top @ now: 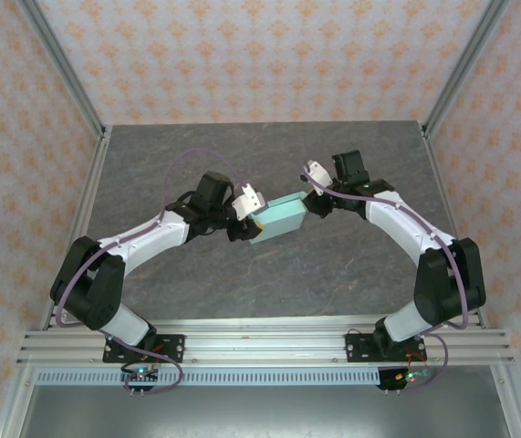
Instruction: Fold the paper box
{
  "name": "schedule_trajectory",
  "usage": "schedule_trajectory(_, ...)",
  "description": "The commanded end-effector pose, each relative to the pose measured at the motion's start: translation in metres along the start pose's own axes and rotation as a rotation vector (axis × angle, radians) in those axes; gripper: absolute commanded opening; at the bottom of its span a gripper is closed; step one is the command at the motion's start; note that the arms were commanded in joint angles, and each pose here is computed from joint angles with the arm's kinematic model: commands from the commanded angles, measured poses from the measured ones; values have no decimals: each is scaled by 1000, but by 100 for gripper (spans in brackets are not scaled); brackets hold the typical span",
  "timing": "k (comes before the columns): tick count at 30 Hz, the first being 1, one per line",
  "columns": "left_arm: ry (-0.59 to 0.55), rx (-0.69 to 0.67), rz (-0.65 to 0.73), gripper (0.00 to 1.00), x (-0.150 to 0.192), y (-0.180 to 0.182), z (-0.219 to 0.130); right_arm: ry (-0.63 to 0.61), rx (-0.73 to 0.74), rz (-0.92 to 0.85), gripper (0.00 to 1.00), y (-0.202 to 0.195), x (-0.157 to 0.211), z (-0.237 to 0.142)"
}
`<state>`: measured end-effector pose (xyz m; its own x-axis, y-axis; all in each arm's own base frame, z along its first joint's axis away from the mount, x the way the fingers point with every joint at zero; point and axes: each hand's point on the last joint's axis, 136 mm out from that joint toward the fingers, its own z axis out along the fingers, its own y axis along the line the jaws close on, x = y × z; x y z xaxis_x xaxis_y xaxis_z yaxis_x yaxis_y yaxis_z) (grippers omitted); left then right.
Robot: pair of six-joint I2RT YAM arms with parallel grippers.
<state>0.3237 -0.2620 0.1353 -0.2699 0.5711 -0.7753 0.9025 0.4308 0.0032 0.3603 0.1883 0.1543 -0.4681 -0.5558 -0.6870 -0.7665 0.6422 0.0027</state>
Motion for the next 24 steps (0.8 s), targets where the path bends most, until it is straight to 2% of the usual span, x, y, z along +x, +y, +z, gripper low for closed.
schedule_trajectory(1,-17,6,16,32,-11,3,-3,-38,4,19,12,-3,-17,-9)
schedule_trajectory(6,36,-17,-4,33,-2,11,4,-16,45,106,6,-6,-21,-13)
schedule_trajectory(24,155,-71,-22,35,16,26,20,114,113,393,5,7,-25,-5)
